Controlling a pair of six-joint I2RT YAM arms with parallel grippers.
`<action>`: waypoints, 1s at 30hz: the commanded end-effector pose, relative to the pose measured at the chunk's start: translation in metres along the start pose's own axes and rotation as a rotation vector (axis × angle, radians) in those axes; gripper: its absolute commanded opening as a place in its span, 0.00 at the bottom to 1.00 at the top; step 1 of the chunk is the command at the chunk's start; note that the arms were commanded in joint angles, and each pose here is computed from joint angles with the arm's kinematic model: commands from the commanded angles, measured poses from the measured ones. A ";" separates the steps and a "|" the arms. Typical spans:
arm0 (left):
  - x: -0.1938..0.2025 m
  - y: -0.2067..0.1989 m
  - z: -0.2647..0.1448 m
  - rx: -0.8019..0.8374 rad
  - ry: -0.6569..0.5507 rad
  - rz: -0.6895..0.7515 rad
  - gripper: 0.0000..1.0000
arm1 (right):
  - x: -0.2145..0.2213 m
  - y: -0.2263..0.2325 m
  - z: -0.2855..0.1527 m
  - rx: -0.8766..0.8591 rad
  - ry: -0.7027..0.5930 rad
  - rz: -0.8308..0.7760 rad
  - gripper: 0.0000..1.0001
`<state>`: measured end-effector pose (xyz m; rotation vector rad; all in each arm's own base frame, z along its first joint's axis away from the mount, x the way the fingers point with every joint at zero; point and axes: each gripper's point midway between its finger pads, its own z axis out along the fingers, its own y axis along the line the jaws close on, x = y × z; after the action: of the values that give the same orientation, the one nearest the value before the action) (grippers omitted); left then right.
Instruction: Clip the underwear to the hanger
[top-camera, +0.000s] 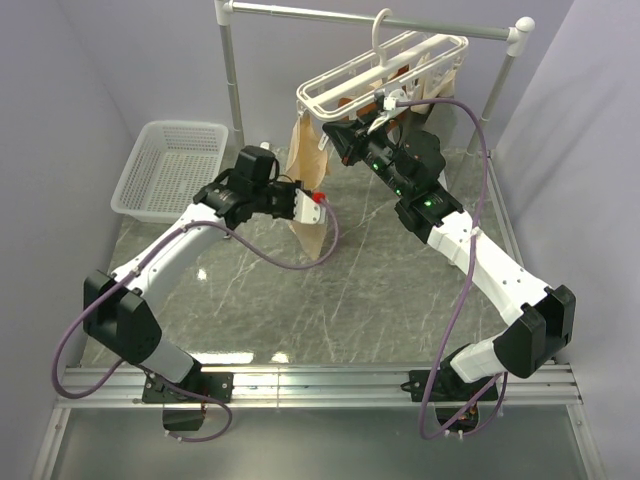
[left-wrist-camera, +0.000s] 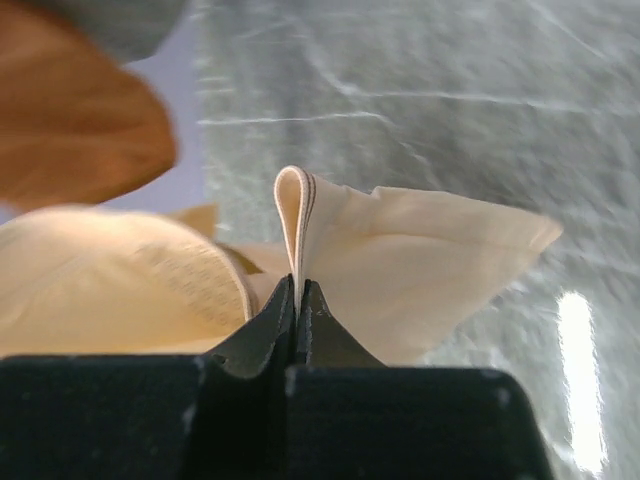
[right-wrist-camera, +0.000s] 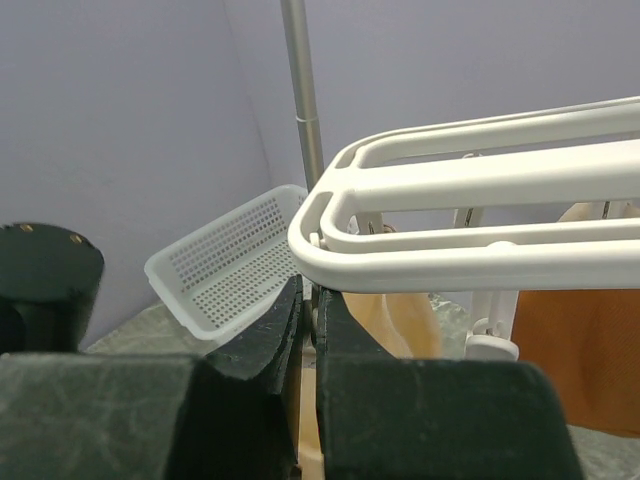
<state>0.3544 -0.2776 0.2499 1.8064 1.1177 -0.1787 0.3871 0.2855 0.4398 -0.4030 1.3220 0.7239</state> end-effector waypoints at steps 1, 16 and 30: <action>-0.021 0.053 -0.023 -0.233 -0.115 -0.100 0.00 | -0.031 0.004 -0.004 -0.016 -0.066 -0.002 0.00; -0.044 0.117 -0.070 -0.509 -0.152 0.056 0.00 | -0.019 0.010 -0.001 -0.059 -0.021 -0.001 0.00; -0.054 0.132 -0.076 -0.531 -0.177 0.067 0.00 | -0.007 0.004 0.002 -0.040 -0.002 -0.021 0.00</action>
<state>0.3969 -0.2639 0.3700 1.3735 0.9582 -0.0241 0.3834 0.2887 0.4389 -0.4373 1.3194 0.7469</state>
